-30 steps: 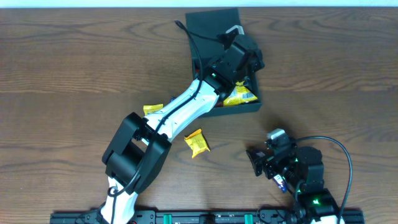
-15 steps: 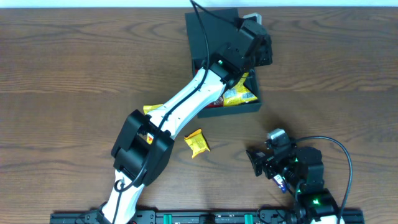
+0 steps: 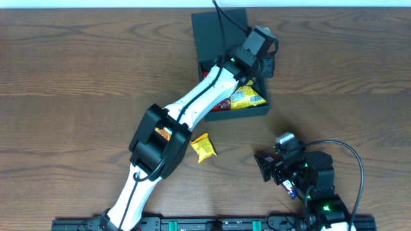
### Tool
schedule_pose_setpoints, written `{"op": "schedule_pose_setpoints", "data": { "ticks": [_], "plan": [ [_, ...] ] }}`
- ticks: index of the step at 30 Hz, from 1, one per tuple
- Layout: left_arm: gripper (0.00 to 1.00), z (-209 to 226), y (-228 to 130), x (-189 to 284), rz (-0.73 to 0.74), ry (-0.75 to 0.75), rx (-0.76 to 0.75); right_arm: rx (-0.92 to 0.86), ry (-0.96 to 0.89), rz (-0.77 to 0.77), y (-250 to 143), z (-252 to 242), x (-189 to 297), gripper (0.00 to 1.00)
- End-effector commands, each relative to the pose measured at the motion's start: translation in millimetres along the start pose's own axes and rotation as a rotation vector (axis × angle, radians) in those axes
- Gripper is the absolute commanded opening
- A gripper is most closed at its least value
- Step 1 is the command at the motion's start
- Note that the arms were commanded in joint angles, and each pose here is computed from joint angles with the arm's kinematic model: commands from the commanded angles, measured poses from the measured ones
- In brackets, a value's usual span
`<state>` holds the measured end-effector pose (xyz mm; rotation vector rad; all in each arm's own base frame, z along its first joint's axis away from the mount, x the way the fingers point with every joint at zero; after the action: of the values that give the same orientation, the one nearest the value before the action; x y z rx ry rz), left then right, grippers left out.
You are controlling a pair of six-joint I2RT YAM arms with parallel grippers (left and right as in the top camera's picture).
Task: Pack container
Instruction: 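Push the Oreo pack down into the box with the left gripper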
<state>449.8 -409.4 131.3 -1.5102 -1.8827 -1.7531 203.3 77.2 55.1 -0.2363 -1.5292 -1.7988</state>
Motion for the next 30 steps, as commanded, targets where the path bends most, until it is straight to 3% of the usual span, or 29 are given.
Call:
{"op": "schedule_pose_setpoints", "data": {
  "ticks": [1, 8, 18, 22, 30],
  "plan": [
    [0.06, -3.6, 18.9, 3.6, -0.058, -0.017, -0.03, 0.006, -0.005, 0.0, -1.1, -1.6, 0.0, 0.99],
    [0.06, 3.8, 28.2, 3.6, -0.108, 0.036, -0.015, 0.006, -0.005, 0.0, -1.1, -1.6, 0.0, 0.99],
    [0.06, 22.9, 10.9, -6.8, -0.055, 0.127, -0.015, 0.006, -0.005, 0.0, -1.1, -1.6, 0.0, 0.99],
    [0.06, 37.2, 15.0, -4.4, -0.085, 0.222, -0.016, 0.006, -0.005, 0.0, -1.1, -1.6, 0.0, 0.99],
    [0.06, 40.8, -2.7, -4.7, -0.001, 0.231, -0.046, 0.006, -0.005, 0.0, -1.1, -1.6, 0.0, 0.99]
  ]
}}
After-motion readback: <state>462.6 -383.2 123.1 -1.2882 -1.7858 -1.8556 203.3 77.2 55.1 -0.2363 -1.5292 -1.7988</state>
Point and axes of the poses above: each gripper's point midway between its finger pads, its own x axis back along the fingers, its own z axis along the line the jaws close on, y = z × x, the point moved 2 cm from there along x, back along the fingers, and after that the axes turned 14 degrees about -x, right-handed, at the moved point
